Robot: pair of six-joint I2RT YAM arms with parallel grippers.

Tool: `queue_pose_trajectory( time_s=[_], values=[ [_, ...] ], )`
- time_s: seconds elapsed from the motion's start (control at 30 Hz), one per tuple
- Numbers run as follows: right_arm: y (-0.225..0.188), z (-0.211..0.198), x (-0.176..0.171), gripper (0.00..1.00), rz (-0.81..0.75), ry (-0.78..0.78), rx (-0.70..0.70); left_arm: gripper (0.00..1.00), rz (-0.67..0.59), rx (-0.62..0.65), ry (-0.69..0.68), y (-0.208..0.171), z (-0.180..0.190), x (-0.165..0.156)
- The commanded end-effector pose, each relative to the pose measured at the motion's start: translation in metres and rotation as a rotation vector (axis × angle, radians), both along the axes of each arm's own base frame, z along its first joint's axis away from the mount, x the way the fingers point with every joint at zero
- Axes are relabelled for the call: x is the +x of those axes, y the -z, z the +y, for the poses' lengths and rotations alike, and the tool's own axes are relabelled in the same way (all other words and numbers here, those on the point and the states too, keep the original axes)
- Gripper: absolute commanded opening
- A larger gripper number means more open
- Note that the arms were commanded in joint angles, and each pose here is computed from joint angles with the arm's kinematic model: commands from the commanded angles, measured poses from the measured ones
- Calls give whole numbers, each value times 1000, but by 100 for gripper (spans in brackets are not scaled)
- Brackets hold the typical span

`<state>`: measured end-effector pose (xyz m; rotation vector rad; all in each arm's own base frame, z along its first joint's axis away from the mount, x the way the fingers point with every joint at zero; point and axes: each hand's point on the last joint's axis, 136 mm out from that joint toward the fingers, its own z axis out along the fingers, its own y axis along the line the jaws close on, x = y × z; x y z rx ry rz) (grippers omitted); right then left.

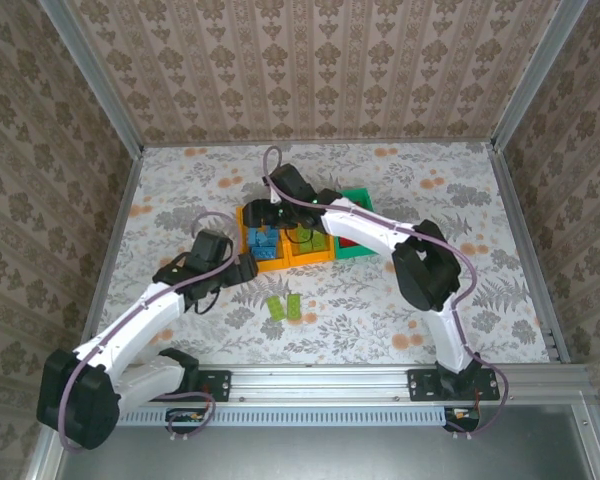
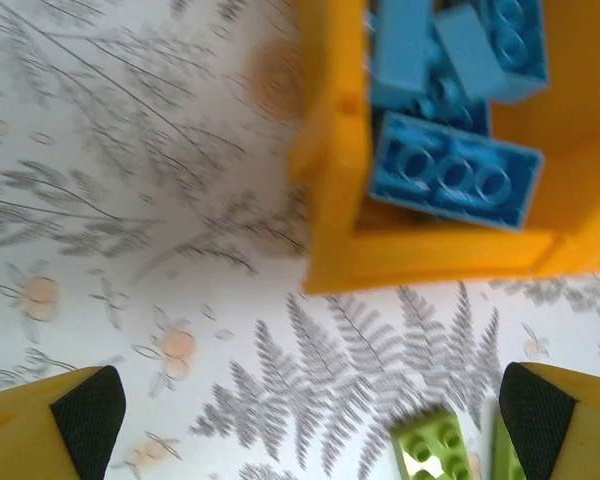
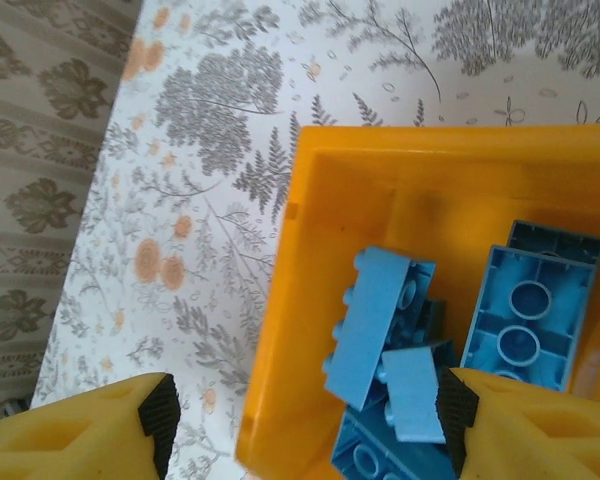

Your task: Sort the legos into containers by color

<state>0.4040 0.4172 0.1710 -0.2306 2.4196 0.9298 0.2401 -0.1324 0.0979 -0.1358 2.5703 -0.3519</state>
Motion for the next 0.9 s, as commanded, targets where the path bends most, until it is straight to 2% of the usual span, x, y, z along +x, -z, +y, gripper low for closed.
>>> queue_pose_trajectory(
  time_s=[0.0, 0.2, 0.33, 0.5, 0.6, 0.87],
  values=[
    [-30, -21, -11, 74, -71, 28, -28, 100, 44, 63, -33, 13, 7, -12],
    [14, -75, -55, 74, 12, 142, -217, 100, 14, 59, -61, 15, 12, -10],
    [46, -94, -91, 75, 66, 185, -326, 100, 9, 85, -54, 13, 17, -11],
    [75, -90, -137, 75, 93, 156, -477, 100, 17, 86, -62, 17, 20, -13],
    [91, -82, -158, 73, 116, 139, -500, 100, 20, 81, -66, 19, 20, -14],
    [114, -76, -175, 69, 162, 132, -521, 100, 18, 78, -67, 20, 22, -15]
  ],
)
